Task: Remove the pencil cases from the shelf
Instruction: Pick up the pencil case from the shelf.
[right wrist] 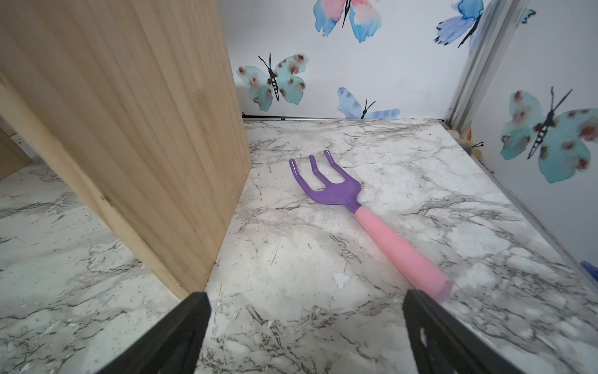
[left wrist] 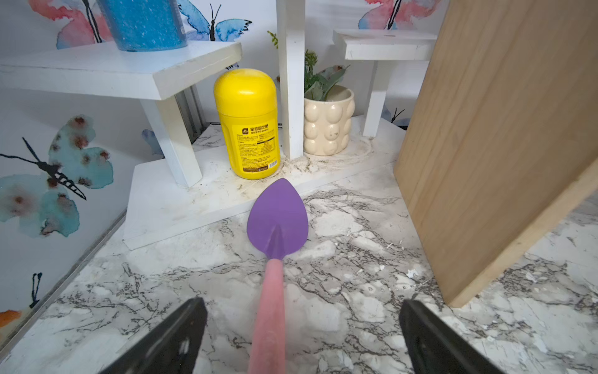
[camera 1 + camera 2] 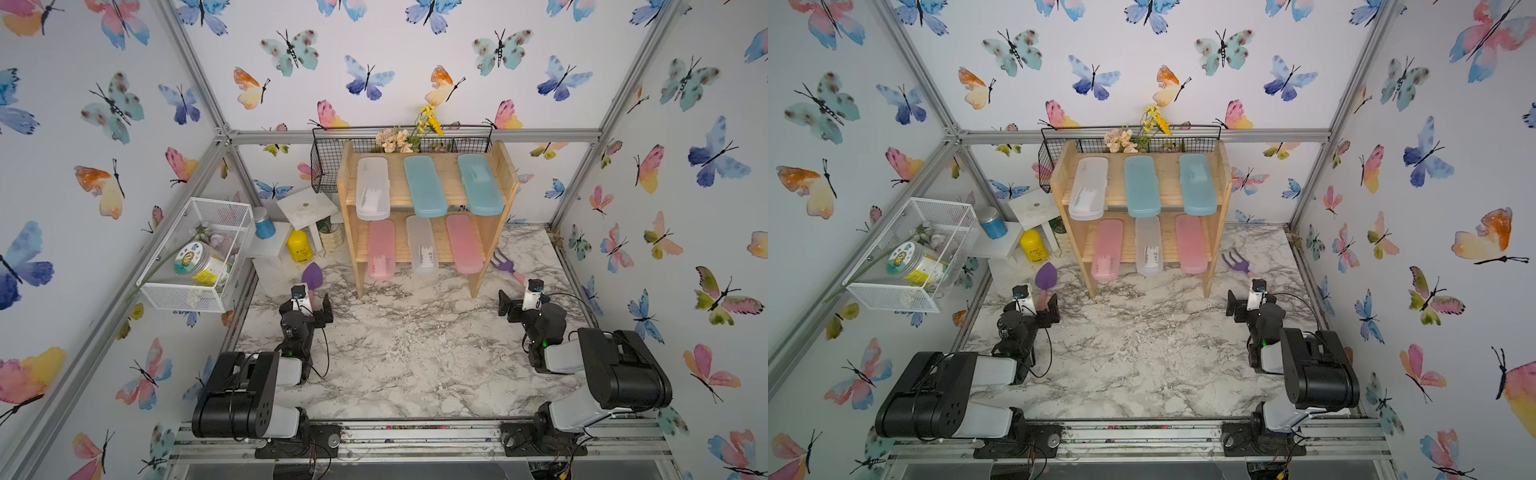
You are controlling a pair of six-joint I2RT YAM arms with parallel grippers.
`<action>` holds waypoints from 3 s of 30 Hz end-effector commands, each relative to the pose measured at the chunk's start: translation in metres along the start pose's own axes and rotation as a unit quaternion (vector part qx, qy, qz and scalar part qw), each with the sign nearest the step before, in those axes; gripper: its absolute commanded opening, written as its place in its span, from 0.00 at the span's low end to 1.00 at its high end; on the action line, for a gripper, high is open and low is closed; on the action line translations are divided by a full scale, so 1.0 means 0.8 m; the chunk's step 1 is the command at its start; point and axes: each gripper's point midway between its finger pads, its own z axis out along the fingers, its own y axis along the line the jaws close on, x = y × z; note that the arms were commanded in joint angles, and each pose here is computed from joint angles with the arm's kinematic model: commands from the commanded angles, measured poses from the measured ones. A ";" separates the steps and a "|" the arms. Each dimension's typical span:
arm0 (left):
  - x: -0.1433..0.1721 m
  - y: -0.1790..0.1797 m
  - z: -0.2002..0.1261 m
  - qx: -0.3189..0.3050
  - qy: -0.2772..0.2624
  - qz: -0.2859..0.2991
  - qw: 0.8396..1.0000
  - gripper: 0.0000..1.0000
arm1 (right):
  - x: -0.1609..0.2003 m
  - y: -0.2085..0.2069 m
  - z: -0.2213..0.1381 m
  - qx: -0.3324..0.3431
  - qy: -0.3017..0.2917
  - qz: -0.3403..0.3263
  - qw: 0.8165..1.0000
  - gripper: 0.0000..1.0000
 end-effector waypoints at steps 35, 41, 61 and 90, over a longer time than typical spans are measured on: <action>-0.108 -0.009 -0.008 0.008 0.017 -0.135 0.991 0.99 | -0.115 -0.054 -0.021 0.130 0.019 0.073 0.989 0.99; -0.158 -0.053 -0.050 0.114 0.014 -0.245 0.963 1.00 | -0.139 -0.050 -0.037 0.128 0.066 0.091 0.985 0.99; -0.141 -0.242 -0.084 0.399 0.250 -0.361 0.805 0.94 | -0.128 -0.030 -0.067 0.105 0.171 0.110 0.973 0.99; -0.144 -0.256 -0.056 0.421 0.245 -0.407 0.773 0.21 | -0.136 -0.024 -0.060 0.090 0.177 0.114 0.973 0.95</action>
